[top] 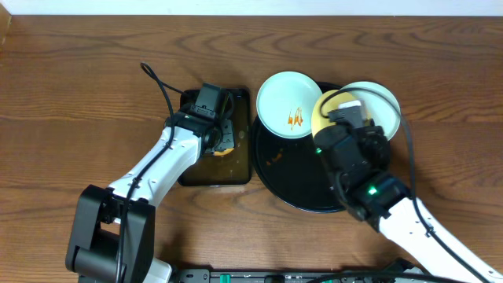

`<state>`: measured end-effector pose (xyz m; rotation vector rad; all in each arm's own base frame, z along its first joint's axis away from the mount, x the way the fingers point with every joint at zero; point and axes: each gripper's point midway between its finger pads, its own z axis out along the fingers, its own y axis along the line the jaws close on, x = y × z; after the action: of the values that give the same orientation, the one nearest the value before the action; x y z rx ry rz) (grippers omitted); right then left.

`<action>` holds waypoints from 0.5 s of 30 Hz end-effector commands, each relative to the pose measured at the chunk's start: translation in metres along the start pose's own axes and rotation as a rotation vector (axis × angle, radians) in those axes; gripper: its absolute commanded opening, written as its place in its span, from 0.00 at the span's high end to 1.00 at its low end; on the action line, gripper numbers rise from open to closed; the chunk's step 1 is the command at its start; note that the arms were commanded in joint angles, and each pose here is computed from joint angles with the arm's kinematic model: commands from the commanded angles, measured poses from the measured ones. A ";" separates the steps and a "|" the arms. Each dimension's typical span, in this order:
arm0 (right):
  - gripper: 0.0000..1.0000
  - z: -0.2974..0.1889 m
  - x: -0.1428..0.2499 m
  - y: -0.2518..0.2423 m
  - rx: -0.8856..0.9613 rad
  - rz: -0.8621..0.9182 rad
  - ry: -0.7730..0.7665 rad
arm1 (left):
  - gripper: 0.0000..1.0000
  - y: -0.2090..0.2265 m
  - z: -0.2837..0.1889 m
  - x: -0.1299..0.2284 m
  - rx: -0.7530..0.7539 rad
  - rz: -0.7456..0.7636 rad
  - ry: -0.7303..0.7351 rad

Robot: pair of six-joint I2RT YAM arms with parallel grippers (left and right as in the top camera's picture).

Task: Clean dirty plates on tray and stack at the side
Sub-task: 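Carry the yellow plate right and set it on the table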

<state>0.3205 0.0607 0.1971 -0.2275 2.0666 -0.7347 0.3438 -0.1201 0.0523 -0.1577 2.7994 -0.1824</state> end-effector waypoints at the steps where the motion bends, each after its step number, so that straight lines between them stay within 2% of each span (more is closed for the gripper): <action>1: 0.99 0.014 0.006 -0.010 -0.057 0.233 0.059 | 0.92 0.005 0.002 0.001 -0.017 0.010 0.001; 8: 0.99 0.056 0.037 -0.066 0.036 0.476 0.176 | 0.92 0.004 0.002 0.001 -0.016 0.011 0.002; 15: 0.99 0.085 0.098 -0.143 0.200 0.783 0.306 | 0.92 0.004 0.002 0.001 -0.016 0.011 0.002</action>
<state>0.3213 -0.1035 0.1694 0.6009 2.1695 -0.5955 0.3439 -0.1201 0.0523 -0.1577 2.7990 -0.1826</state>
